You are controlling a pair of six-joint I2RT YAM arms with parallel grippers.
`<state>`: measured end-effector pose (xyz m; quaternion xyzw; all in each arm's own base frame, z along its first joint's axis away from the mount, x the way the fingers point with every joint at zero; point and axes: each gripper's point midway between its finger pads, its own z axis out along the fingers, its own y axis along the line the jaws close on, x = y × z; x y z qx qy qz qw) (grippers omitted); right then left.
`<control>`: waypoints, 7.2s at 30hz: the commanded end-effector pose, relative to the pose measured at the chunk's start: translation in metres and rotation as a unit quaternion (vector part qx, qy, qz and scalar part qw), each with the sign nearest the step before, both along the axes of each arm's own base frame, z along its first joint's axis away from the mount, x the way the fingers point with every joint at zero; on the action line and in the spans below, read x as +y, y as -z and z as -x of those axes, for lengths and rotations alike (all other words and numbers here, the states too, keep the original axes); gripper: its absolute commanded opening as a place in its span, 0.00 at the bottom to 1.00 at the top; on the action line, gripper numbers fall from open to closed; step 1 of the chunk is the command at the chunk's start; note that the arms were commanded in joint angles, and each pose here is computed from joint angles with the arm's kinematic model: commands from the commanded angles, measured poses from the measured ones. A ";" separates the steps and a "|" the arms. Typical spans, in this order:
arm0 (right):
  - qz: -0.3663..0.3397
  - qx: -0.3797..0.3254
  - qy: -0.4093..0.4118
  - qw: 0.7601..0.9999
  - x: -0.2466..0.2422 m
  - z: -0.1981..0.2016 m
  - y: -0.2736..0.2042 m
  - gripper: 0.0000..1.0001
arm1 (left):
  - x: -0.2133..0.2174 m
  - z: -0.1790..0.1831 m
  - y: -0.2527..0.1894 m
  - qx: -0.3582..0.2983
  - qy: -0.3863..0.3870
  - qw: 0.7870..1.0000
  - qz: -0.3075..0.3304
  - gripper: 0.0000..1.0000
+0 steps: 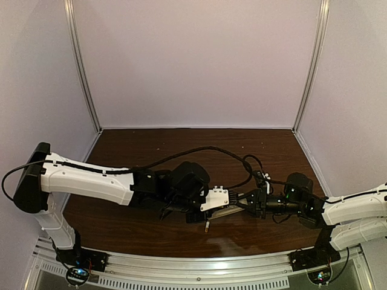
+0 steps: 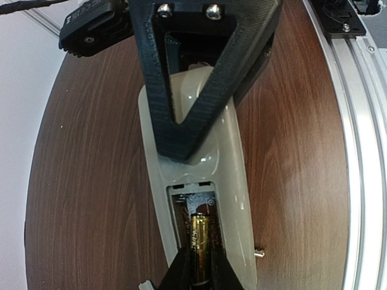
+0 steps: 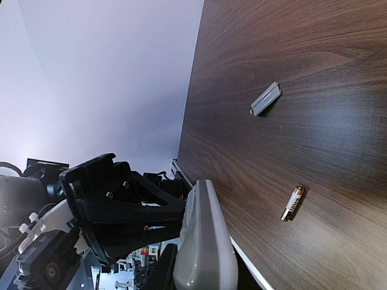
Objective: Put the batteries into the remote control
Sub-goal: Load the battery into the battery compartment.
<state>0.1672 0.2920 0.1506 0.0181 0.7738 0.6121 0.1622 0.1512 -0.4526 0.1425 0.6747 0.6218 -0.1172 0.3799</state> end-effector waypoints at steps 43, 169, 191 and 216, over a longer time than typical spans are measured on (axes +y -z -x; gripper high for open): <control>-0.053 0.033 0.027 0.998 -0.006 0.001 -0.005 0.00 | -0.018 -0.047 -0.007 -0.019 -0.155 0.987 0.024 0.28; 0.042 0.091 -0.244 0.965 0.024 0.084 0.004 0.00 | 0.009 0.119 0.016 -0.023 0.361 0.932 -0.021 0.20; 0.033 0.092 -0.241 0.966 0.024 0.086 0.000 0.00 | 0.004 0.107 0.026 -0.006 0.314 0.948 -0.045 0.17; 0.018 0.080 -0.253 0.964 0.028 0.089 -0.011 0.00 | -0.005 0.090 0.031 -0.009 0.271 0.962 -0.040 0.13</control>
